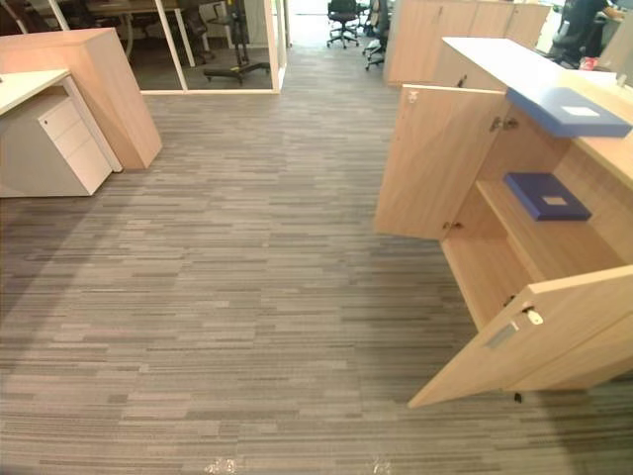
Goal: Walk over to the cabinet, pick up the folder, carry it to the office cabinet, place the folder inside the office cabinet, then close the office cabinet door
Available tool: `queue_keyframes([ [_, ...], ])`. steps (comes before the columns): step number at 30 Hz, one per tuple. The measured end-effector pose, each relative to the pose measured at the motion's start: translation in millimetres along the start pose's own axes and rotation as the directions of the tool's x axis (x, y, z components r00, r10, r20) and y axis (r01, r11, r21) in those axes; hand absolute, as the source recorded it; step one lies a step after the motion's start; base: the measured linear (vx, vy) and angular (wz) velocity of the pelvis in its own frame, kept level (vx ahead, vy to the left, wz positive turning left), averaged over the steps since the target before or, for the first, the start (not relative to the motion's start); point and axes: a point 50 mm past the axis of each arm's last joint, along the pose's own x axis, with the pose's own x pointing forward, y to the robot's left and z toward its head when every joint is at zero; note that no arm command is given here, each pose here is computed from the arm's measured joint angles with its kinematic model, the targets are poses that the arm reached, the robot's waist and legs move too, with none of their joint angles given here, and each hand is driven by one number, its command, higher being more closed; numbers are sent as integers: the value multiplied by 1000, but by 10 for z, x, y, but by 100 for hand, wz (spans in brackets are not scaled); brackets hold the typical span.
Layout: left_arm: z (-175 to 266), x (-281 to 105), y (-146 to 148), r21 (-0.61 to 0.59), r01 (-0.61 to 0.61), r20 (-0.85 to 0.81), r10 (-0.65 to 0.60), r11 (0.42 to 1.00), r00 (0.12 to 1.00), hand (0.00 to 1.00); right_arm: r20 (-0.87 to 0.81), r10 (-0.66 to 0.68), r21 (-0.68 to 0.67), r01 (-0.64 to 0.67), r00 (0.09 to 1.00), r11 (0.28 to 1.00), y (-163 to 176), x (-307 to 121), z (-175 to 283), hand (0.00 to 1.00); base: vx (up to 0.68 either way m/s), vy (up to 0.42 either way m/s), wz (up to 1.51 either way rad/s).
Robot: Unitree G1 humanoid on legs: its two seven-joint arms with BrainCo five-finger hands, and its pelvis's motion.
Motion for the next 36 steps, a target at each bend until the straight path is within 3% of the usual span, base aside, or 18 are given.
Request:
queue_keyframes([
  [11, -31, -4, -23, -101, 39, -16, -40, 994, 999, 0, 27, 20, 29, -20, 999, 999, 51, 13, 113, 0, 0, 5, -2],
  [23, -8, -3, -24, -127, 58, 5, -58, 990, 998, 0, 44, 60, 78, -64, 997, 995, 82, 12, 141, 0, 0, 0, 0],
  [36, 144, 8, 7, -122, 28, 64, -21, 992, 998, 0, 85, 51, -72, -45, 995, 996, 180, 21, 305, 0, -4, 7, 8],
])
